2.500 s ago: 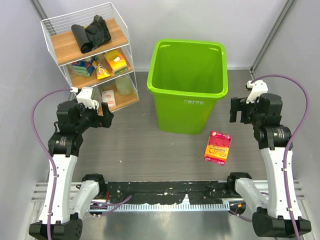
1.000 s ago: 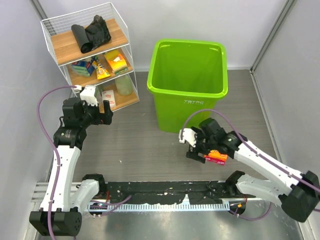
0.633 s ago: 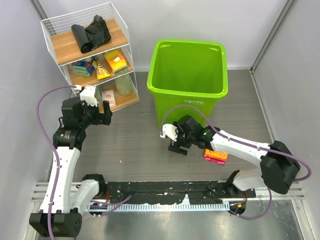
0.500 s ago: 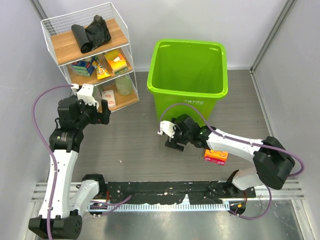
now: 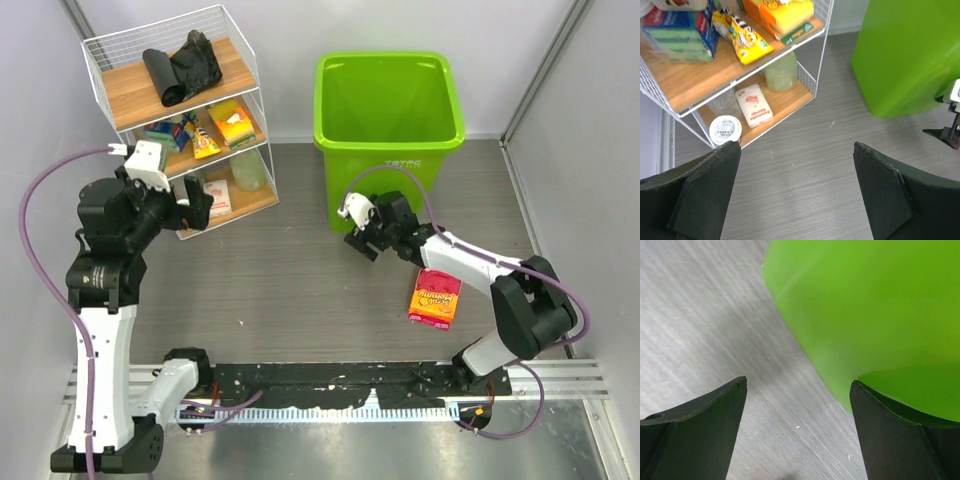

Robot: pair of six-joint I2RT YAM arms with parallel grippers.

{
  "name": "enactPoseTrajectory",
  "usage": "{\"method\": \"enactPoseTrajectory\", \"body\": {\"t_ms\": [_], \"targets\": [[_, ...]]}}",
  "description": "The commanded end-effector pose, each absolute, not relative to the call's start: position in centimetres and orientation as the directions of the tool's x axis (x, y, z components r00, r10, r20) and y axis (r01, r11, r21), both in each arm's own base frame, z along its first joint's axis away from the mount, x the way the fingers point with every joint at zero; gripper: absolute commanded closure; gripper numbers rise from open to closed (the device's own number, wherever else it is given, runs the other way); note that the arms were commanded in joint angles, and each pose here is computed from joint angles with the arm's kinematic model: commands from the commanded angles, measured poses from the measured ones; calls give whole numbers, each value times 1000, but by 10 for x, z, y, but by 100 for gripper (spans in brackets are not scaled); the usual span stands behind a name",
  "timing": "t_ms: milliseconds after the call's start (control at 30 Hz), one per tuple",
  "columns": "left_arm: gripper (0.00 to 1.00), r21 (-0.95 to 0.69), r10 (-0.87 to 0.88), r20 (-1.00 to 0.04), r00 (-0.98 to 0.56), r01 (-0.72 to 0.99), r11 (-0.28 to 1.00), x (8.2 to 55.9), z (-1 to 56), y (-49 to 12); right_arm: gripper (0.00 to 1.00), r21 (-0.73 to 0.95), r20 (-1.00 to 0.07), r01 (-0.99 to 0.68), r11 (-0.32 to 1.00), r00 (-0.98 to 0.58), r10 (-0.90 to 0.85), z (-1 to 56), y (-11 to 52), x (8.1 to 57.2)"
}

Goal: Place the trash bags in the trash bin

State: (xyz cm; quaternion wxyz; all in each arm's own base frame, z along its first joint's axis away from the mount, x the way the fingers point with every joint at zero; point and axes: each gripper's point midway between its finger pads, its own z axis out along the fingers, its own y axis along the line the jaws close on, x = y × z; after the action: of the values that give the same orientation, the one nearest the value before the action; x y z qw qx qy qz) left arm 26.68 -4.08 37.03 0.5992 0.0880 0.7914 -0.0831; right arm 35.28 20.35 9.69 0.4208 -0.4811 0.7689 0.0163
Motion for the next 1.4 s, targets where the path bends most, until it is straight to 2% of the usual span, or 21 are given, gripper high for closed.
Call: {"method": "enactPoseTrajectory", "body": {"t_ms": [0,133,400,600,967,1133,1233,1367], "targets": [[0,-92,-45,-977,-208,226,970,279,409,-45,12,-429,-718,-680,595,-143,-681,128,198,398],[0,-118,-82,-980,-181,197,973,308,434,-42,12,-424,-723,-657,623,-169,-670,132,190,413],[0,-113,-104,-991,-80,118,987,360,505,-27,10,-265,-738,-733,626,-263,-621,149,194,368],[0,-122,-122,-992,-41,9,992,401,534,-9,10,-238,-744,-731,639,-286,-604,167,182,339],[2,-116,-135,-987,-89,-184,976,479,496,23,10,-239,-788,-688,685,-275,-551,208,157,296],[4,-124,-152,-982,-108,-234,964,496,480,30,9,-247,-793,-663,706,-281,-541,209,146,283],[10,-122,-156,-979,-127,-246,962,497,472,31,9,-253,-781,-648,718,-301,-547,199,138,277],[24,-119,-157,-976,-152,-232,965,493,461,29,9,-261,-780,-637,725,-304,-547,198,132,273]]}}
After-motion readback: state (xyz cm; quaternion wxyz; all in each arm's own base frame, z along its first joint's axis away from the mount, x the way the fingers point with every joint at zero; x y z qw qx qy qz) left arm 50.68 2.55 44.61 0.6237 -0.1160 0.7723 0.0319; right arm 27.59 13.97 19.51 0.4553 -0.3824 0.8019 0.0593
